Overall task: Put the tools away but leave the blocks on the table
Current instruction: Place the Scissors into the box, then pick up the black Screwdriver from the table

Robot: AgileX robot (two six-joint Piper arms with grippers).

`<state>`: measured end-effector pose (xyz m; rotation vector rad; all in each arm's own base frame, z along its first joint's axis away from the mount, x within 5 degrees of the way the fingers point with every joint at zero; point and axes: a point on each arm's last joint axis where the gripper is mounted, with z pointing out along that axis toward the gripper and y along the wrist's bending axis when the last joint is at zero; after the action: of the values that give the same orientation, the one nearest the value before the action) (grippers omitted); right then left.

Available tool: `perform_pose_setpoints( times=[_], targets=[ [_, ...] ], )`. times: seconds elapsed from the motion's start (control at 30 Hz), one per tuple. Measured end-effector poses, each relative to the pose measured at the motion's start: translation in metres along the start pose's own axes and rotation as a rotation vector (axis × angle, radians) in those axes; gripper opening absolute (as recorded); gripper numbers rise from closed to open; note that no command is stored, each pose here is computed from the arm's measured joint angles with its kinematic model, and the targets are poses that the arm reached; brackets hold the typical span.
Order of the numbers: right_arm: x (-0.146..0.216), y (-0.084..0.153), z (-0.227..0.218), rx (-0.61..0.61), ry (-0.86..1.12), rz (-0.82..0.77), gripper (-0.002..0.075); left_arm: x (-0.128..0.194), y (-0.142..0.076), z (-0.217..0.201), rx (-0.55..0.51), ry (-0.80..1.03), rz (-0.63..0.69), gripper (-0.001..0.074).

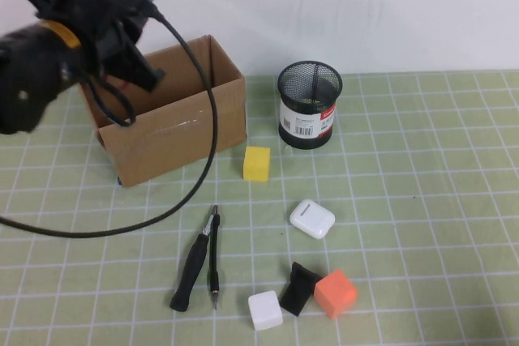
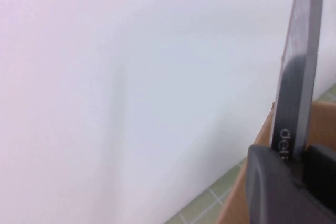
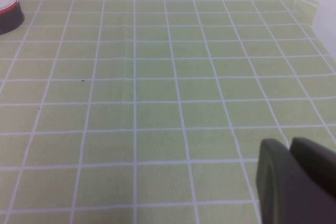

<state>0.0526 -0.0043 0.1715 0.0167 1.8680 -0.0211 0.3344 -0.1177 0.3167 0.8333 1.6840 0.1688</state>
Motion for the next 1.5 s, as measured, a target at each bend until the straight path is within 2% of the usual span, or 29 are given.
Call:
perform_pose_setpoints(
  times=[0.33,0.63,0.83,1.0,1.13,1.3,1.5],
  targets=[
    [0.0,0.0,0.0,0.0,0.0,0.0,-0.0007,0.036,-0.023,0.04,0.071,0.112,-0.021,0.0093],
    [0.0,0.0,0.0,0.0,0.0,0.0,-0.0007,0.036,-0.024,0.041,0.071,0.112,-0.021,0.022],
    [0.0,0.0,0.0,0.0,0.0,0.0,-0.0007,0.03,-0.02,0.03,0.08,0.123,-0.037,0.0234],
    [0.0,0.0,0.0,0.0,0.0,0.0,-0.0007,0.009,-0.007,-0.001,0.068,0.101,-0.128,0.0234],
    [0.0,0.0,0.0,0.0,0.0,0.0,-0.0007,-0.007,0.002,-0.035,0.081,0.124,-0.276,0.0234],
    [0.0,0.0,0.0,0.0,0.0,0.0,-0.0007,-0.002,-0.003,-0.066,0.176,0.324,-0.399,0.0234],
    [0.0,0.0,0.0,0.0,0.0,0.0,-0.0007,0.013,-0.023,-0.082,0.336,0.603,-0.539,0.0234]
  ],
)
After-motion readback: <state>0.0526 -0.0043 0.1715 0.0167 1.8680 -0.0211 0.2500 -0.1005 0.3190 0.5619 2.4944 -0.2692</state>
